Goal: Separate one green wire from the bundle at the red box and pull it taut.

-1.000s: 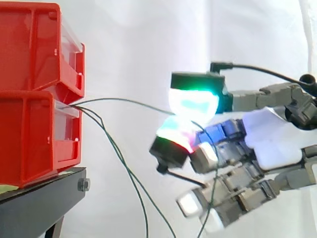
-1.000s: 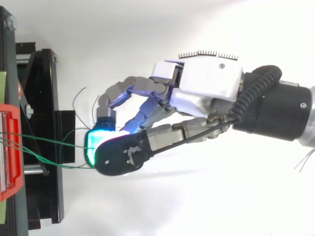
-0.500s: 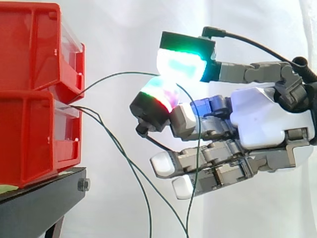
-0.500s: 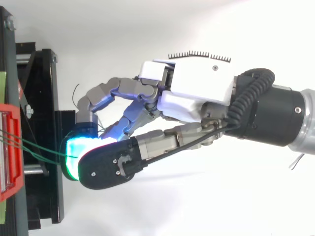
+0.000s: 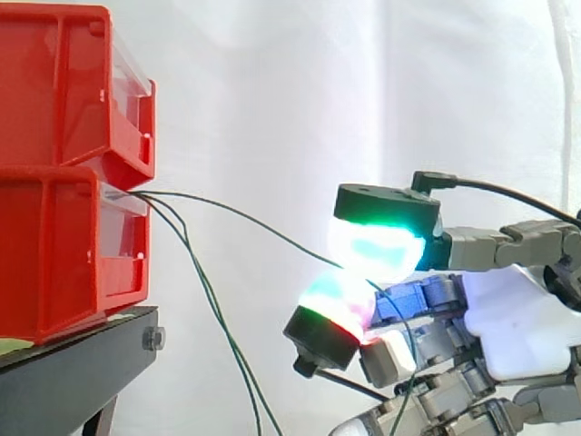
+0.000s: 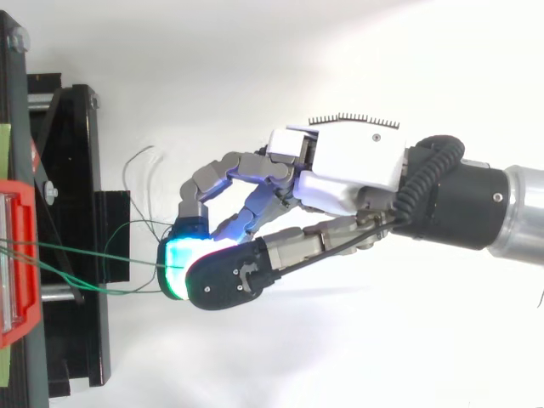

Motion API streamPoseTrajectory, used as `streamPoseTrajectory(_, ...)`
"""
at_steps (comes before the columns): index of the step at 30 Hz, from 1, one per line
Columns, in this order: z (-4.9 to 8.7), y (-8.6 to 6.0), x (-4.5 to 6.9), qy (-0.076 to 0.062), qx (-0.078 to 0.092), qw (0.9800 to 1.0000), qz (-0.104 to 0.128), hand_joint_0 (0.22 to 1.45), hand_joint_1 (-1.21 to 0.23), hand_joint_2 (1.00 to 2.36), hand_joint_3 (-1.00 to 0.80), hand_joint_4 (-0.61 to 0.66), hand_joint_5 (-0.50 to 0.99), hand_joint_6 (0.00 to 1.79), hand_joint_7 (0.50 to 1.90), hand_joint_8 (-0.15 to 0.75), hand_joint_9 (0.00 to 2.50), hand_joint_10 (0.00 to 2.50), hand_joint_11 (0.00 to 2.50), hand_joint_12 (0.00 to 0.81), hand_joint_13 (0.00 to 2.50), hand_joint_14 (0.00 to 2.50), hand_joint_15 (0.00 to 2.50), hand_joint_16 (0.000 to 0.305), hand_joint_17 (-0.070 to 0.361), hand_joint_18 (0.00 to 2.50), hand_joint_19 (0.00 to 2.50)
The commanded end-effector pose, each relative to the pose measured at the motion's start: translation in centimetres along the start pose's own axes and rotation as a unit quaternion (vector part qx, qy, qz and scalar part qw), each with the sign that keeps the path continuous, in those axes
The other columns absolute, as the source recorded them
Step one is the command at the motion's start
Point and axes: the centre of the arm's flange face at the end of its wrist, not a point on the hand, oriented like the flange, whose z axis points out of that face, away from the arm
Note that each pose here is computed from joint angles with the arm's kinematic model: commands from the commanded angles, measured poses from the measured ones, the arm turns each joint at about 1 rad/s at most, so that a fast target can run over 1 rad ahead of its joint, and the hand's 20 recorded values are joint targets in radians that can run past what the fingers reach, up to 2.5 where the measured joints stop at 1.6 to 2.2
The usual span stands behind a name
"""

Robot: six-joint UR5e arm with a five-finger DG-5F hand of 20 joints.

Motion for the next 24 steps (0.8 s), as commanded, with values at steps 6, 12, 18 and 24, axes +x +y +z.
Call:
streamPoseTrajectory(6, -0.07, -1.21, -0.08, 0.007, -0.017, 0.9998, 0.006, 0.6, -0.76, 1.01, -0.04, -0.03, -0.12, 0.89, 1.12, 0.27, 1.07, 0.02, 0.83, 0.422, 0.73, 0.02, 0.45, 0.056, 0.125, 0.61, 0.42)
streamPoseTrajectory(12, -0.07, -1.16, -0.12, 0.005, -0.016, 0.9998, 0.006, 0.6, -0.76, 1.01, -0.04, -0.03, -0.12, 0.89, 1.12, 0.269, 1.08, 0.02, 0.83, 0.42, 0.73, 0.02, 0.45, 0.056, 0.125, 0.61, 0.42)
streamPoseTrajectory(18, -0.09, -1.23, -0.13, 0.005, -0.015, 0.9999, 0.005, 0.6, -0.76, 1.01, -0.04, -0.04, -0.12, 0.89, 1.12, 0.273, 1.08, 0.02, 0.83, 0.423, 0.73, 0.02, 0.45, 0.056, 0.126, 0.62, 0.42)
streamPoseTrajectory(24, -0.08, -1.18, -0.11, 0.005, -0.015, 0.9999, 0.005, 0.6, -0.76, 1.01, -0.04, -0.03, -0.12, 0.89, 1.13, 0.274, 1.08, 0.02, 0.84, 0.422, 0.73, 0.02, 0.45, 0.056, 0.126, 0.62, 0.42)
